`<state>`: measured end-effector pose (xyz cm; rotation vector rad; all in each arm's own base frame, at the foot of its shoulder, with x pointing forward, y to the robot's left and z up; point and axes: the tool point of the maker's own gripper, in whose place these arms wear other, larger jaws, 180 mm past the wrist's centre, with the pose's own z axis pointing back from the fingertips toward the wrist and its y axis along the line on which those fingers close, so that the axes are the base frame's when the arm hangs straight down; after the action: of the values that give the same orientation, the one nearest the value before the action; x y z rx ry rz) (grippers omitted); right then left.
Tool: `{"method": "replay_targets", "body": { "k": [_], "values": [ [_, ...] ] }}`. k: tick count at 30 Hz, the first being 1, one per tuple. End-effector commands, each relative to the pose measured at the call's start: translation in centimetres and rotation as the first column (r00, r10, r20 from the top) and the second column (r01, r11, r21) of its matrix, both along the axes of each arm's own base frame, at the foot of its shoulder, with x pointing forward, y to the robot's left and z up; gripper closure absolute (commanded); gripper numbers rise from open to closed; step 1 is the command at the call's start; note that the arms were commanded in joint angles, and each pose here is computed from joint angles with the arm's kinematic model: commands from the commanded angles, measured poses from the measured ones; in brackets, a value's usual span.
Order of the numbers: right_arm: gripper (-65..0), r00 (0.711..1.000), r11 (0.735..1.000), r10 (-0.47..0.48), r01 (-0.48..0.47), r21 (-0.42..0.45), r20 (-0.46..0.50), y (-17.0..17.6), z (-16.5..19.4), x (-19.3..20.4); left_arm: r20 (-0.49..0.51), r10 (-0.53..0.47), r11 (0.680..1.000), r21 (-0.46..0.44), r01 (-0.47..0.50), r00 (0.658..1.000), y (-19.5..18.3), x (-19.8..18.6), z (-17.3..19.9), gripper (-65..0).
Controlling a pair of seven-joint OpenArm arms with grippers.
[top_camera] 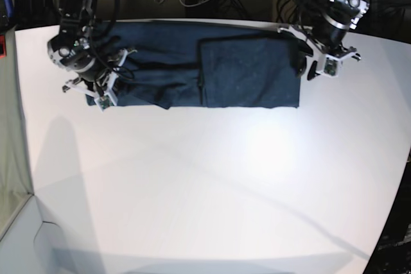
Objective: Layout the t-shirt on the table in an organized manner, then fold the t-shirt properly
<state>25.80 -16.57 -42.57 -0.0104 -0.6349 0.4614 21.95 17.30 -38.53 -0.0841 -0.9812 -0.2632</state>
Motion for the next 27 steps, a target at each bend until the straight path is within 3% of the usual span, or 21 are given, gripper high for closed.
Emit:
{"method": "replay_targets", "body": {
  "k": [1,9,16,23,27],
  "values": [
    [0.0,1.000,1.000,-0.004,0.004,-0.024,-0.014,-0.5,0.0,-0.2,0.024,-0.004,1.000,-0.012,0.004,1.000,0.2,0.4,0.3,-14.8],
    [0.0,1.000,1.000,-0.003,0.003,-0.028,-0.005,-0.6,0.2,0.0,-0.054,0.025,0.999,-0.024,-0.027,0.998,1.1,0.0,-3.0,-14.8],
    [-0.2,1.000,0.999,-0.002,0.003,-0.032,0.004,-0.7,0.5,0.3,-0.043,0.028,0.999,-0.021,-0.029,0.999,1.3,0.6,-2.7,-14.8],
    [-19.4,1.000,0.999,-0.003,0.003,-0.037,0.022,-0.8,1.1,0.5,-0.044,0.026,0.999,-0.022,-0.027,0.999,1.1,0.6,-2.7,-14.8],
    [-29.1,0.996,0.998,0.002,0.003,-0.057,0.091,-0.8,3.5,1.1,-0.044,0.026,0.999,-0.022,-0.027,0.999,1.1,0.6,-2.7,-14.8]
  ]
}}
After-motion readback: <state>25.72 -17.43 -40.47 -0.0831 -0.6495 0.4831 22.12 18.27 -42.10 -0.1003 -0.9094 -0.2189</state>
